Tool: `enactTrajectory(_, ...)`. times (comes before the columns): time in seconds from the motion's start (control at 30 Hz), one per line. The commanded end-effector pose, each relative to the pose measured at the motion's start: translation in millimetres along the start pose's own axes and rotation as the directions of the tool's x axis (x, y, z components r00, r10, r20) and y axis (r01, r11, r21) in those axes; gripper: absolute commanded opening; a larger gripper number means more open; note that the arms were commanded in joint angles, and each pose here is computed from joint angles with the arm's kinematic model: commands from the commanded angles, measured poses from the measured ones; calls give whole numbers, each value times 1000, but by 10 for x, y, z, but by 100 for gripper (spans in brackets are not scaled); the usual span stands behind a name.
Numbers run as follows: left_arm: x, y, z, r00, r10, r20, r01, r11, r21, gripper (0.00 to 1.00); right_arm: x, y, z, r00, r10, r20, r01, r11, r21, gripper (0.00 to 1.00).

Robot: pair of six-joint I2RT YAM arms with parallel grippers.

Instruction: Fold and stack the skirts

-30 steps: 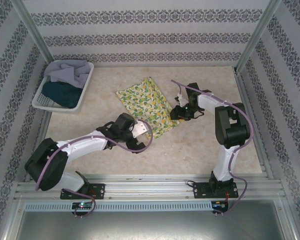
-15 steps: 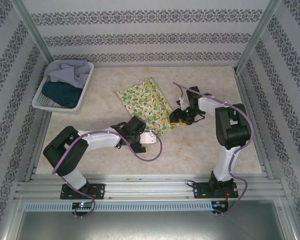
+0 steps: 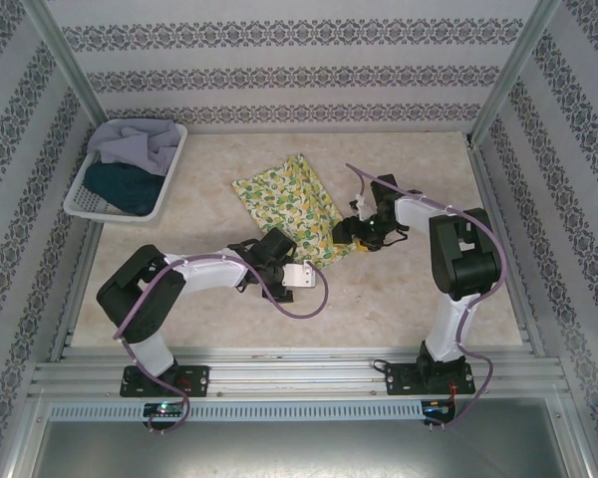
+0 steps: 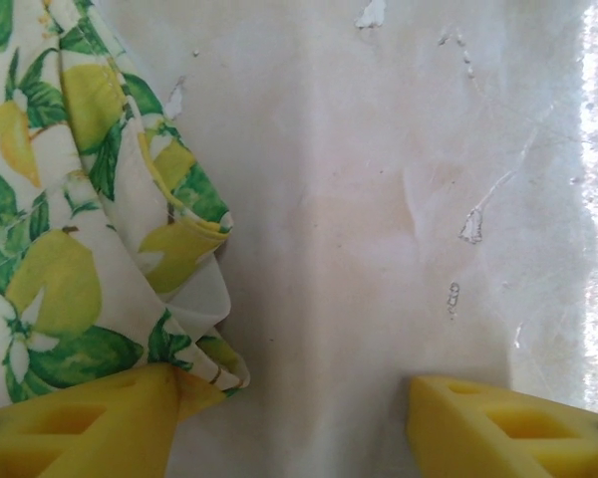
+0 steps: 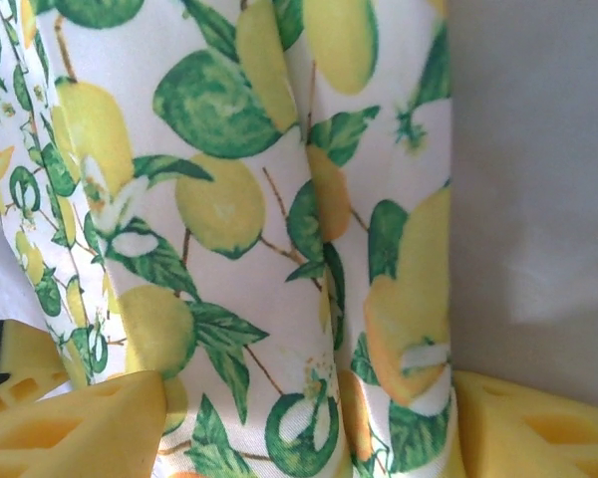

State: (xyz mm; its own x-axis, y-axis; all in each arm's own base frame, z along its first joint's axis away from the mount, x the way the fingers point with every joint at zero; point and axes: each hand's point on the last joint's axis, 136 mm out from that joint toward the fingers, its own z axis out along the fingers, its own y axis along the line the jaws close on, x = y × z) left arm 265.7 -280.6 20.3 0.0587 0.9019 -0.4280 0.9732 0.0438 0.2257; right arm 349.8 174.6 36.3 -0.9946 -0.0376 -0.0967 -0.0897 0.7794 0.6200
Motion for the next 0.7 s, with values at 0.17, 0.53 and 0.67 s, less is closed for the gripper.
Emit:
enactTrajectory(0.17, -237, 641, 94, 992, 26, 123, 13, 951, -307, 68, 136, 9, 147, 999, 20, -42, -20, 1000, -19, 54)
enactTrajectory(0.53, -162, 774, -53, 988, 24, 149, 28, 942, -336, 87, 129, -1, 115, 999, 25, -24, -25, 1000, -17, 1)
enactTrajectory(0.67, -218, 771, 29, 988, 51, 144, -7, 957, -291, 86, 146, 19, 124, 999, 28, -28, -29, 999, -31, 0)
